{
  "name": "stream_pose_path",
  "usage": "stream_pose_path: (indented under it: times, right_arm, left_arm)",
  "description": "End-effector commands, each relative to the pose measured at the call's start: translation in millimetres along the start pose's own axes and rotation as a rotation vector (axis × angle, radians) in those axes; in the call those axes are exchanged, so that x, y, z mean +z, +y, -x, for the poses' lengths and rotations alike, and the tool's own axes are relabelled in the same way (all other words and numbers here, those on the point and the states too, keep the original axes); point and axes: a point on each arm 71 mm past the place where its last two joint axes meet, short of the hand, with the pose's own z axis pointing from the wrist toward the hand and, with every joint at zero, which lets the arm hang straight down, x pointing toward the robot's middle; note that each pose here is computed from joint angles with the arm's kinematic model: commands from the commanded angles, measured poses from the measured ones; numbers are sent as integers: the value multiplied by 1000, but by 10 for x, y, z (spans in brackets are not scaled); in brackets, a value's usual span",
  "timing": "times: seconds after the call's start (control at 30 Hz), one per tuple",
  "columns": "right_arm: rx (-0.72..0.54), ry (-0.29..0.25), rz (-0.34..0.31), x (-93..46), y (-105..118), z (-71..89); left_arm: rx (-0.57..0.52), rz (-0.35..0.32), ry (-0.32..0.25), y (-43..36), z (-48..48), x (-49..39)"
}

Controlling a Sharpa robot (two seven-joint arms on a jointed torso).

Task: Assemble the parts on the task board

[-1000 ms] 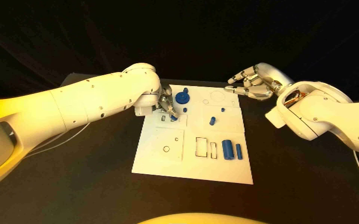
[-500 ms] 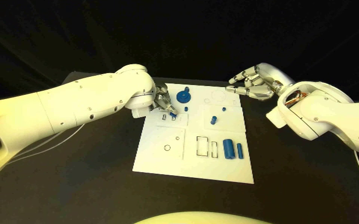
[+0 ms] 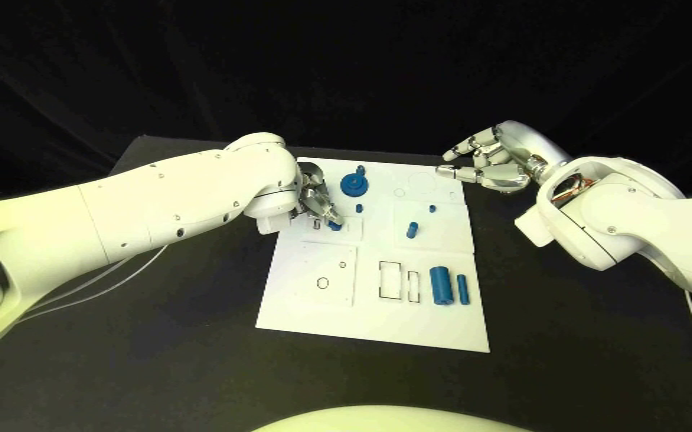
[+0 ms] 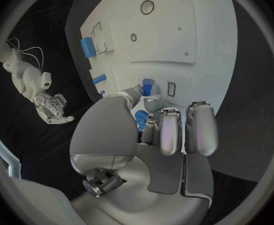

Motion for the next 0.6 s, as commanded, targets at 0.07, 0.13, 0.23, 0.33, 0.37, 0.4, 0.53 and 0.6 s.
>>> stream_pose_path:
  times: [0.07, 0.13, 0.23, 0.33, 0.37, 0.4, 0.53, 0.6]
  right_arm:
    - [-7, 13, 5, -1, 1, -14]
    - [-7, 13, 5, -1, 1, -15]
    - [-7, 13, 4, -2, 0, -14]
    - [-7, 13, 4, -2, -3, -13]
    - [-7, 13, 4, -3, -3, -13]
    - [-7, 13, 4, -3, -4, -13]
    - [-7, 13, 4, -2, -4, -14]
    - [-7, 12, 4, -2, -5, -15]
  left_arm:
    - [18, 5, -8, 2, -17, 11]
    - [22, 7, -5, 6, -23, 12]
    - [27, 10, -2, 10, -28, 12]
    - [30, 12, -3, 18, -28, 11]
    - [31, 14, -3, 21, -28, 10]
    - [31, 15, -4, 24, -27, 10]
    - [28, 18, -11, 38, -19, 8]
    - [25, 18, -18, 44, -12, 7]
